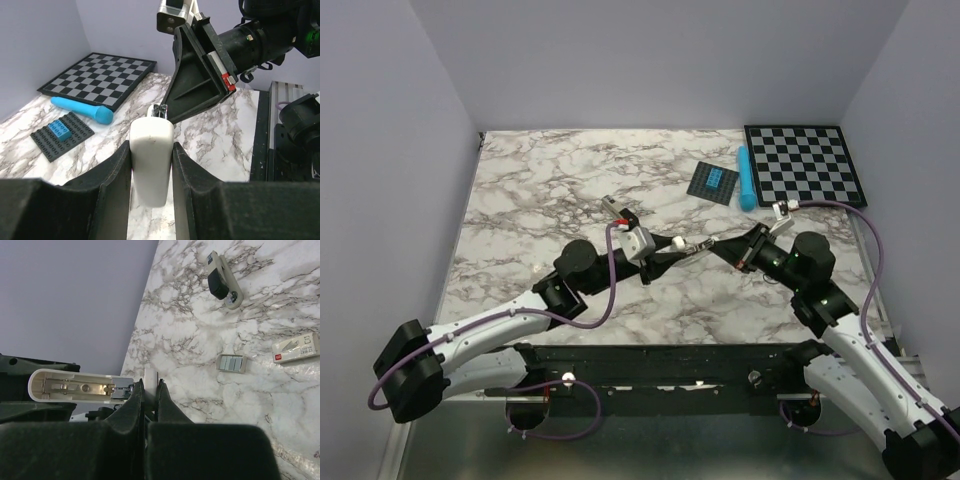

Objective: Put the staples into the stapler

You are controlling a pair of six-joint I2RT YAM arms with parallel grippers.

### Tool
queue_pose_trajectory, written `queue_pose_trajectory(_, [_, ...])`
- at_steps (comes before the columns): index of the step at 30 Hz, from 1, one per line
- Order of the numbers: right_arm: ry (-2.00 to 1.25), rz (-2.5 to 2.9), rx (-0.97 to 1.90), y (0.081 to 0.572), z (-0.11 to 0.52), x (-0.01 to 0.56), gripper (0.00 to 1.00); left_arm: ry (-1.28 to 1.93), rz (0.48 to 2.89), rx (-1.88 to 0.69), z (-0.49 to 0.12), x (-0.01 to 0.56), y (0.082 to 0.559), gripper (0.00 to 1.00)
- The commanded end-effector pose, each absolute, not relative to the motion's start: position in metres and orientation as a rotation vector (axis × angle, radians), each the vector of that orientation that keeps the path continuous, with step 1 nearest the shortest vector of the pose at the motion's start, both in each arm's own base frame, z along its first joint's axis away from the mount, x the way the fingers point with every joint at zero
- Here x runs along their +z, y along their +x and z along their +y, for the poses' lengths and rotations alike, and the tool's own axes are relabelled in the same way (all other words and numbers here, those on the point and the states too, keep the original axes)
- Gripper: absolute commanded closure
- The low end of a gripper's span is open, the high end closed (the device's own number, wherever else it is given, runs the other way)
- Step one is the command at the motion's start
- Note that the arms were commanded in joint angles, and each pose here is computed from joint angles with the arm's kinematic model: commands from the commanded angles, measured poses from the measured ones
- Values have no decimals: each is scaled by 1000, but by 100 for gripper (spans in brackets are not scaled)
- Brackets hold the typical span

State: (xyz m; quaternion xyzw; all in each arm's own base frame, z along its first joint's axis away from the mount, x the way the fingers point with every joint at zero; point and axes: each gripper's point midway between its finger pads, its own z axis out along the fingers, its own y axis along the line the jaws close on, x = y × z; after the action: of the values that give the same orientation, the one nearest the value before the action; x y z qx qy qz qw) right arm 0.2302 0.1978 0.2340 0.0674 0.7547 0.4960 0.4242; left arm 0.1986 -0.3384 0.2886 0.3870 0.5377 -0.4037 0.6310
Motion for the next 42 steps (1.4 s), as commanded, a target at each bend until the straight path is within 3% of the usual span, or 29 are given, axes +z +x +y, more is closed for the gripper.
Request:
queue_pose_trajectory(1, [256, 1828, 1164, 243, 180, 241, 99, 638, 1201, -809, -301, 308, 221, 100])
queue_pose_trajectory(12, [291, 1668, 1198, 235, 167, 280, 99, 184, 1351, -884, -245, 245, 228, 100])
queue_pose_trajectory(16, [273, 1624, 1230, 230, 168, 288, 99, 99, 1408, -959, -247, 221, 227, 90])
queue_pose_trajectory(19, [268, 1636, 1202, 233, 167, 281, 99, 69, 1392, -1013, -248, 222, 224, 69])
queue_pose_trajectory(20, [271, 1650, 1189, 235, 167, 275, 99, 86, 1384, -1033, -250, 225, 221, 53])
queue_pose_trajectory(21, [276, 1671, 1178, 237, 167, 267, 99, 98, 1368, -1043, -252, 232, 220, 46])
queue_pose_trajectory(29, [325, 1770, 1097, 251, 165, 223, 99, 161, 1412, -1051, -256, 256, 211, 5])
queue_pose_trajectory(36, [352, 1815, 1067, 256, 164, 200, 99, 27, 1689, -802, -233, 254, 235, 6])
queue_pose_trajectory(42, [385, 1854, 1086, 259, 168, 181, 99, 15, 1850, -863, -260, 233, 233, 9])
